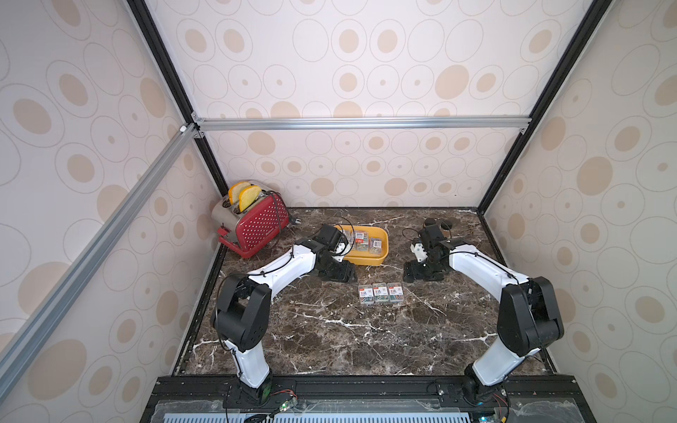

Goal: Take the paper clips out of the storage box
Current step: Pick up the boxed paper clips from the storage box.

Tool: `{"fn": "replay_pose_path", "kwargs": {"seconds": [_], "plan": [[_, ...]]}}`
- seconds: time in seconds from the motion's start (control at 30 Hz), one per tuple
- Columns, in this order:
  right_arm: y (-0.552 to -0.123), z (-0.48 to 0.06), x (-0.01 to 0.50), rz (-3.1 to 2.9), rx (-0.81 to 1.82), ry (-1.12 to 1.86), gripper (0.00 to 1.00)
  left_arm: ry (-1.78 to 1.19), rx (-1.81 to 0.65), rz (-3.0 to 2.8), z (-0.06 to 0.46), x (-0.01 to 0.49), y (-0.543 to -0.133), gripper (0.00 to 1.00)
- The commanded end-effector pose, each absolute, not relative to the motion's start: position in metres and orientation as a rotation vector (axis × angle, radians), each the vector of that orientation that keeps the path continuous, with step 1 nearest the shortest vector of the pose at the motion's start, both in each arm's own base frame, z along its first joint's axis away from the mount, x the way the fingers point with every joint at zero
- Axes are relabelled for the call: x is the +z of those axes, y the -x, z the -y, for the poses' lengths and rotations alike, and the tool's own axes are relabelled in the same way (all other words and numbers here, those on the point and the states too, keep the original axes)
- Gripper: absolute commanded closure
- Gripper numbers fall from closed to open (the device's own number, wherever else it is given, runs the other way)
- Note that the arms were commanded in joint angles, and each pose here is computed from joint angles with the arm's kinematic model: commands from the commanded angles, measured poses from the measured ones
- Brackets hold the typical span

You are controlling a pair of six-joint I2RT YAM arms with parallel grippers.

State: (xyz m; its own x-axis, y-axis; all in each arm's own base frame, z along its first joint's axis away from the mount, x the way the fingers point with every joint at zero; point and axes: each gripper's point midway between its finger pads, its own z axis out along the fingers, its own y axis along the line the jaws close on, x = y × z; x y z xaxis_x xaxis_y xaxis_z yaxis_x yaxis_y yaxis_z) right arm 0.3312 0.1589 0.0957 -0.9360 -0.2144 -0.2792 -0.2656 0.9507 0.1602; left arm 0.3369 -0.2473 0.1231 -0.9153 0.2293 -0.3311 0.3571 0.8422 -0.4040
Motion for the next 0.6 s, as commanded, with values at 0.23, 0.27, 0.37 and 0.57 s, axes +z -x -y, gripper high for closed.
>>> {"fn": "replay_pose_path", "kwargs": {"seconds": [0.23,0.27,0.37,0.57], "plan": [[-0.335,-0.167,0.133,-2.765,0.333,0.432,0.00,-0.373,-0.442,-2.573,0.203,0.192,-0.400,0.14],[-0.335,-0.168,0.134,-2.763,0.333,0.436,0.00,-0.368,-0.422,-2.568,0.201,0.194,-0.405,0.12],[-0.336,-0.168,0.138,-2.754,0.337,0.439,0.00,-0.347,-0.388,-2.553,0.195,0.197,-0.420,0.08],[-0.335,-0.164,0.151,-2.722,0.314,0.436,0.00,-0.303,-0.355,-2.580,0.189,0.189,-0.446,0.02]]}}
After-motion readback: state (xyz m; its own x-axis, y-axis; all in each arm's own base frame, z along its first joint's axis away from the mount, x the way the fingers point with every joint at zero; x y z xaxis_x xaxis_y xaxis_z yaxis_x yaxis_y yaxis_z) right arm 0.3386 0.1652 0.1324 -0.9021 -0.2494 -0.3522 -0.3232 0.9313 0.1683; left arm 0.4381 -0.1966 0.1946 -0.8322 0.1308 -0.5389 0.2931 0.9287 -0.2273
